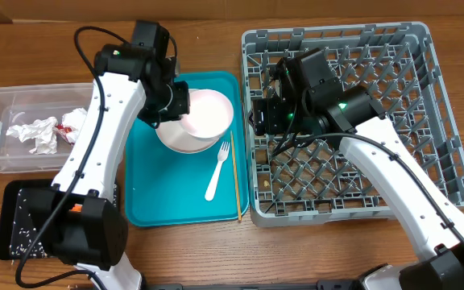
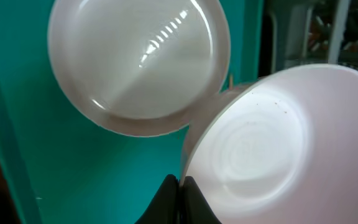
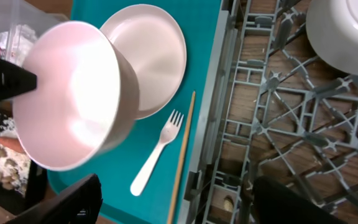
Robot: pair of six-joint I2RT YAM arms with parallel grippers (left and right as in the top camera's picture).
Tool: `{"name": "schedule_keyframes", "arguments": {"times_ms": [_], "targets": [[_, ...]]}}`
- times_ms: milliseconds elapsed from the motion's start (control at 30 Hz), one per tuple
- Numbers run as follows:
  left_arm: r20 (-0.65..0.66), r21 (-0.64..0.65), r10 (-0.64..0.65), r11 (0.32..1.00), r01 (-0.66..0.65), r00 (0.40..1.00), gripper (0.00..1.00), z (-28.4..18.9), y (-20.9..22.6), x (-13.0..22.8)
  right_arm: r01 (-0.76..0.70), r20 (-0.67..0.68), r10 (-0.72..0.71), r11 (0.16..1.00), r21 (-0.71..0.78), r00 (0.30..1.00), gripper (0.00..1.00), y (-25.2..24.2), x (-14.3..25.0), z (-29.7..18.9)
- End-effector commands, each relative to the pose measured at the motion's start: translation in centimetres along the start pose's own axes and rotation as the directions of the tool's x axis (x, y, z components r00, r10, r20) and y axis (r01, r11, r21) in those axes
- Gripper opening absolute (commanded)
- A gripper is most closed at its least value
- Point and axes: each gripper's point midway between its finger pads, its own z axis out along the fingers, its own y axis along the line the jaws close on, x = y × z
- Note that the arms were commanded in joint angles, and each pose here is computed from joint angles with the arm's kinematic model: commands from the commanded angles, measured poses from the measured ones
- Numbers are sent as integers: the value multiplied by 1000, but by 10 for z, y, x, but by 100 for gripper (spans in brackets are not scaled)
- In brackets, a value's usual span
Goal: Sort waste into correct bins and load items into the dishwasher
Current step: 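Lift the pink bowl with the left gripper toward the right gripper, then grasp the pink bowl with the right gripper from the left gripper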
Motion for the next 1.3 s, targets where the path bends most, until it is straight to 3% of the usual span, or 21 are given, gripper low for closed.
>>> {"name": "schedule_keyframes", "arguments": {"times_ms": [0,333,400,533,933,1033,1100,1267], "targets": [[22,96,82,992,-84,996,4,-14,-35,5,-22,34,23,999,-32,999,79,9,-8,-12],[79,41,169,984,-173,982,4,-6,-74,9,-35,-8,35,999,-23,999,75,4,3,-6],[86,45,191,980,-195,978,4,-5,-82,11,-36,-11,35,999,-21,999,70,4,4,-6],[95,44,205,977,-209,974,4,-4,-87,12,-42,-34,41,999,-11,999,65,1,9,-2],[121,51,212,974,-220,970,4,-10,-90,9,-50,-64,50,999,3,997,63,-5,7,25],[121,51,213,974,-221,969,4,-10,-90,8,-52,-68,54,998,33,996,56,-11,7,31],[122,51,215,974,-222,969,4,-10,-90,8,-55,-82,60,996,65,995,44,-19,9,39],[122,51,215,974,-222,969,4,-10,-90,8,-57,-94,63,996,72,994,32,-21,10,45]]}}
